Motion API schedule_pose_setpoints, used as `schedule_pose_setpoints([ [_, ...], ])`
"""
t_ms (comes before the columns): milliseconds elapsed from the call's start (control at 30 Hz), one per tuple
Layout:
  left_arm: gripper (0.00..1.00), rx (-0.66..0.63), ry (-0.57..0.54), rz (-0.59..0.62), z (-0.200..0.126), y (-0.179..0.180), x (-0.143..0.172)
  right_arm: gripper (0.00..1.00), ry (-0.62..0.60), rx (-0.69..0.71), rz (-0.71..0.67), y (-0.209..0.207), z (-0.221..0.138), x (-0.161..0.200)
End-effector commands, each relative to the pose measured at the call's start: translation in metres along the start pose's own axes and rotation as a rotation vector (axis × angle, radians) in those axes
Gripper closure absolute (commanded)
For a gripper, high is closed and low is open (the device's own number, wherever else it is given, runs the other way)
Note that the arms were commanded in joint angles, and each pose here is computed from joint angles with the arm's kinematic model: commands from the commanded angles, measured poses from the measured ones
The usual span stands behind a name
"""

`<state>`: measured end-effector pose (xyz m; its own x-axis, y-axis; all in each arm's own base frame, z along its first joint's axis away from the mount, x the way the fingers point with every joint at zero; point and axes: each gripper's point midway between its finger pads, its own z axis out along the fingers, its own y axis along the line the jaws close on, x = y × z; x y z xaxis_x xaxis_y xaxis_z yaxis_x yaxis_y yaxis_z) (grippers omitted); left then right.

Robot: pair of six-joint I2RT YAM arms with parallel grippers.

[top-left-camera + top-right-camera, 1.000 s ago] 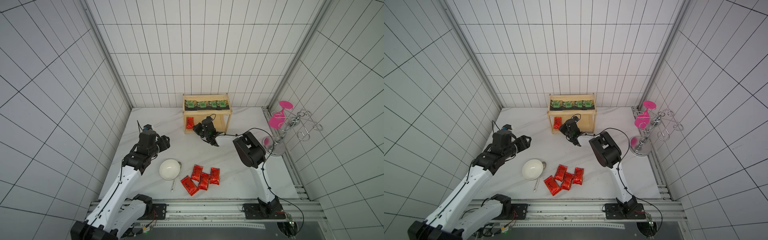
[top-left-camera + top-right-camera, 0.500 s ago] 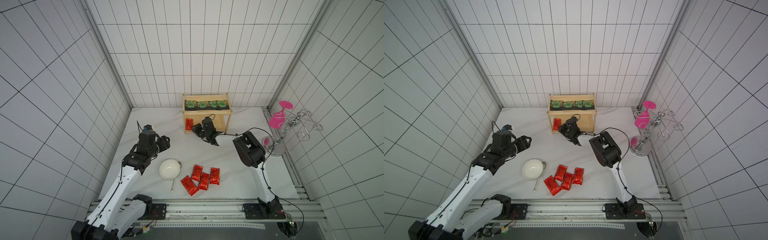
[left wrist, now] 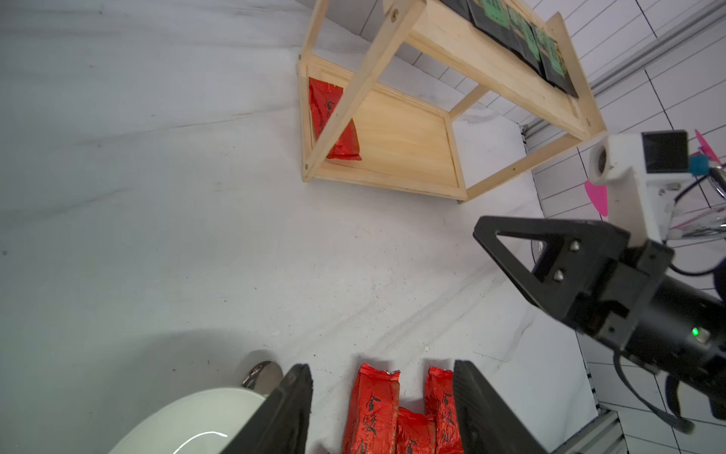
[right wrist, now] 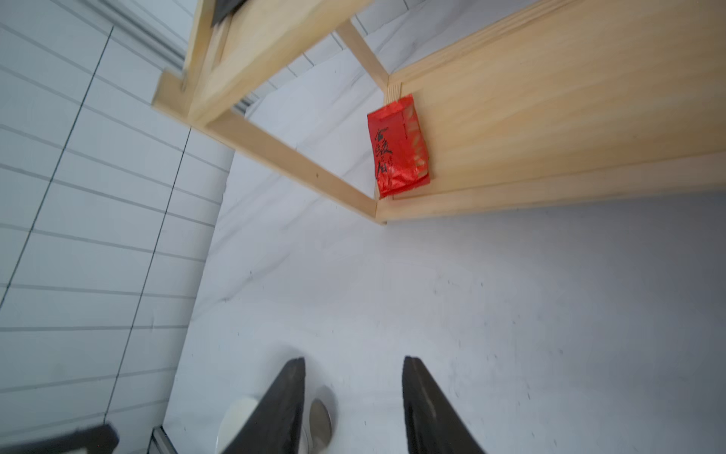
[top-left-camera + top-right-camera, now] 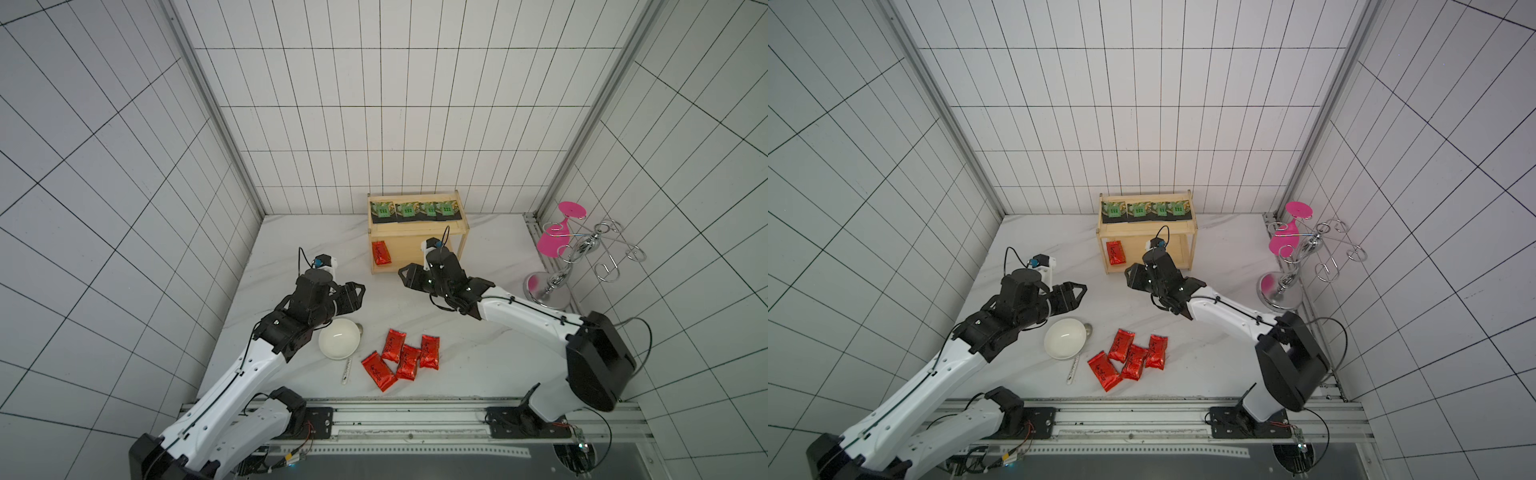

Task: Place the tea bags on the shelf by color
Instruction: Place the tea bag on the shelf, then move the tea bag to the center of the board.

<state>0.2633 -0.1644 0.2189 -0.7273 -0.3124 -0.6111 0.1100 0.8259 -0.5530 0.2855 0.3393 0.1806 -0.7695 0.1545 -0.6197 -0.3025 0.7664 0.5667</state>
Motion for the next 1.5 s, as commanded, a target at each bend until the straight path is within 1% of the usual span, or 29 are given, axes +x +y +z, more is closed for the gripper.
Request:
schedule_pose_setpoints([
  [0, 0.39, -0.043, -0.02, 0.001, 0.01, 0.007, 0.001, 0.53, 0.06, 0.246, -0.101, -0.074, -0.008, 0.052],
  [33, 0.38, -0.067, -0.036, 0.003, 0.012, 0.012, -0.003, 0.53, 0.056, 0.228, -0.1, -0.072, -0.003, 0.05],
  [100, 0.38, -0.08, -0.052, 0.016, 0.012, 0.012, -0.008, 0.54, 0.089, 0.215, -0.118, -0.064, 0.005, 0.047],
  [200, 0.37, -0.076, -0.044, 0.032, 0.012, 0.009, -0.01, 0.53, 0.088, 0.203, -0.179, -0.06, 0.003, 0.063],
  [267, 0.37, -0.059, -0.01, 0.025, 0.017, 0.007, -0.002, 0.53, 0.121, 0.233, -0.227, -0.067, -0.009, 0.082],
  [400, 0.37, -0.043, 0.068, 0.019, 0.028, 0.003, 0.018, 0.5, 0.155, 0.33, -0.346, -0.081, -0.049, 0.116],
  [467, 0.37, -0.046, 0.088, 0.027, 0.034, 0.001, 0.028, 0.46, 0.172, 0.339, -0.371, -0.083, -0.063, 0.133],
  [567, 0.37, -0.046, 0.102, 0.031, 0.039, -0.002, 0.035, 0.32, 0.191, 0.359, -0.403, -0.087, -0.074, 0.149],
  [633, 0.36, -0.039, 0.109, 0.028, 0.041, -0.004, 0.037, 0.25, 0.208, 0.356, -0.426, -0.084, -0.075, 0.156],
  [667, 0.36, -0.036, 0.109, 0.027, 0.042, -0.005, 0.036, 0.22, 0.22, 0.354, -0.437, -0.083, -0.073, 0.16],
  [733, 0.35, -0.033, 0.108, 0.029, 0.042, -0.008, 0.035, 0.21, 0.237, 0.365, -0.445, -0.085, -0.071, 0.167],
  [900, 0.35, -0.036, 0.111, 0.032, 0.042, -0.008, 0.034, 0.22, 0.273, 0.367, -0.429, -0.096, -0.069, 0.183],
  [1000, 0.35, -0.035, 0.111, 0.028, 0.042, -0.008, 0.035, 0.26, 0.277, 0.376, -0.416, -0.106, -0.071, 0.188],
  [1100, 0.35, -0.033, 0.115, 0.025, 0.045, -0.009, 0.035, 0.31, 0.274, 0.386, -0.421, -0.112, -0.073, 0.188],
  [1300, 0.34, -0.041, 0.121, 0.024, 0.048, -0.007, 0.036, 0.33, 0.266, 0.396, -0.407, -0.122, -0.072, 0.185],
  [1400, 0.34, -0.041, 0.122, 0.021, 0.05, -0.007, 0.036, 0.38, 0.26, 0.398, -0.394, -0.128, -0.069, 0.178],
  [1467, 0.34, -0.037, 0.132, 0.018, 0.053, -0.007, 0.038, 0.4, 0.258, 0.388, -0.378, -0.131, -0.065, 0.172],
])
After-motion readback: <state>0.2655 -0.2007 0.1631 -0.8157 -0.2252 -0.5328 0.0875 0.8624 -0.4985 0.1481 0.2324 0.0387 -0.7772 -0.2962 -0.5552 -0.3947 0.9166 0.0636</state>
